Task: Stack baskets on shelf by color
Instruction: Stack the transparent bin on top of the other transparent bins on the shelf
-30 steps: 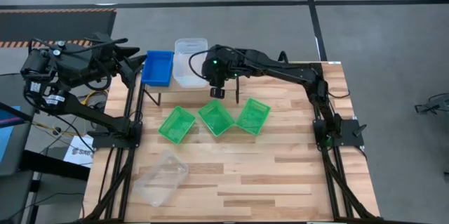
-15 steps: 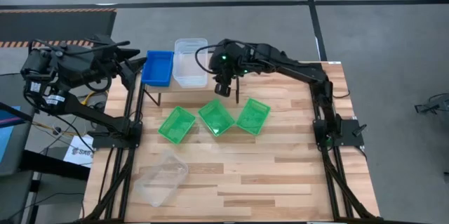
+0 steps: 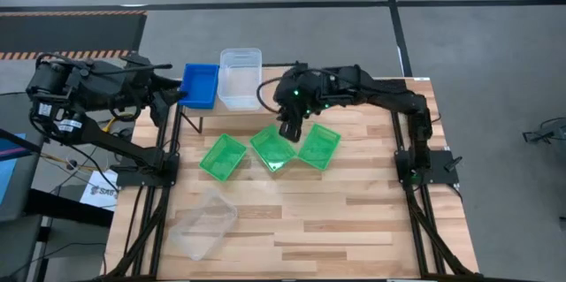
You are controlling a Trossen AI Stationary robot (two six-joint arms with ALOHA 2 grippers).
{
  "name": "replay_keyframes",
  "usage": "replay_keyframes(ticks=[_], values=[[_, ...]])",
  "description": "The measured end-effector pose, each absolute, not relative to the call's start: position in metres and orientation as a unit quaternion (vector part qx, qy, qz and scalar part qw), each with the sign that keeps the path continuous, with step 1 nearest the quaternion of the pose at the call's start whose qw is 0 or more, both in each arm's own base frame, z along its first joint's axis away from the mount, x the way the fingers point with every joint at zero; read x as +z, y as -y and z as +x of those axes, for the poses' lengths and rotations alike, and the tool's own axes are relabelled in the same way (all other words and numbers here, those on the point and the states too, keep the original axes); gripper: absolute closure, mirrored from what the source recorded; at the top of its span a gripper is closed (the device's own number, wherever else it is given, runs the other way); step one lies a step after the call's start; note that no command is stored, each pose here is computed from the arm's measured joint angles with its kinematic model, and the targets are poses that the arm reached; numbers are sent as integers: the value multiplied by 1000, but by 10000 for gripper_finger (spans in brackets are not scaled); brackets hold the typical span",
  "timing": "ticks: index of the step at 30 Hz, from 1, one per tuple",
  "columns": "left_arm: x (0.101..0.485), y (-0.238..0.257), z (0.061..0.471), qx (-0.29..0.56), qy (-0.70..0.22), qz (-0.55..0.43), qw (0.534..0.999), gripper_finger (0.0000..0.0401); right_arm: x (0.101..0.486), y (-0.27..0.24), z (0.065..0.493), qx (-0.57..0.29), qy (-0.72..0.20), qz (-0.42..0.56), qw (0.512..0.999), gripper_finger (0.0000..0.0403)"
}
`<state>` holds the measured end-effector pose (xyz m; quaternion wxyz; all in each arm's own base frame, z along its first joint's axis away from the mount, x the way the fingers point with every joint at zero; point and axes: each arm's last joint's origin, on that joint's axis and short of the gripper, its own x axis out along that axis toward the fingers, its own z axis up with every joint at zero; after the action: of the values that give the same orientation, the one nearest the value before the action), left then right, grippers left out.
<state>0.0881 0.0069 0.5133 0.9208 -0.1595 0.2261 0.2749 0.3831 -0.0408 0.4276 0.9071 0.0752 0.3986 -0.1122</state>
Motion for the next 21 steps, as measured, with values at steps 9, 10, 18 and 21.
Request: replay_keyframes(ticks=[9, 10, 18, 21], values=[[495, 1, 104, 223, -294, -181, 911, 225, 420, -16, 380, -82, -434, 112, 890, 257], [491, 3, 108, 218, -304, -185, 909, 225, 418, -22, 381, -78, -438, 113, 888, 257], [446, 32, 142, 168, -364, -231, 887, 225, 415, -71, 370, -64, -462, 89, 880, 259], [425, 48, 149, 159, -394, -241, 872, 225, 413, -89, 363, -56, -480, 78, 872, 260]])
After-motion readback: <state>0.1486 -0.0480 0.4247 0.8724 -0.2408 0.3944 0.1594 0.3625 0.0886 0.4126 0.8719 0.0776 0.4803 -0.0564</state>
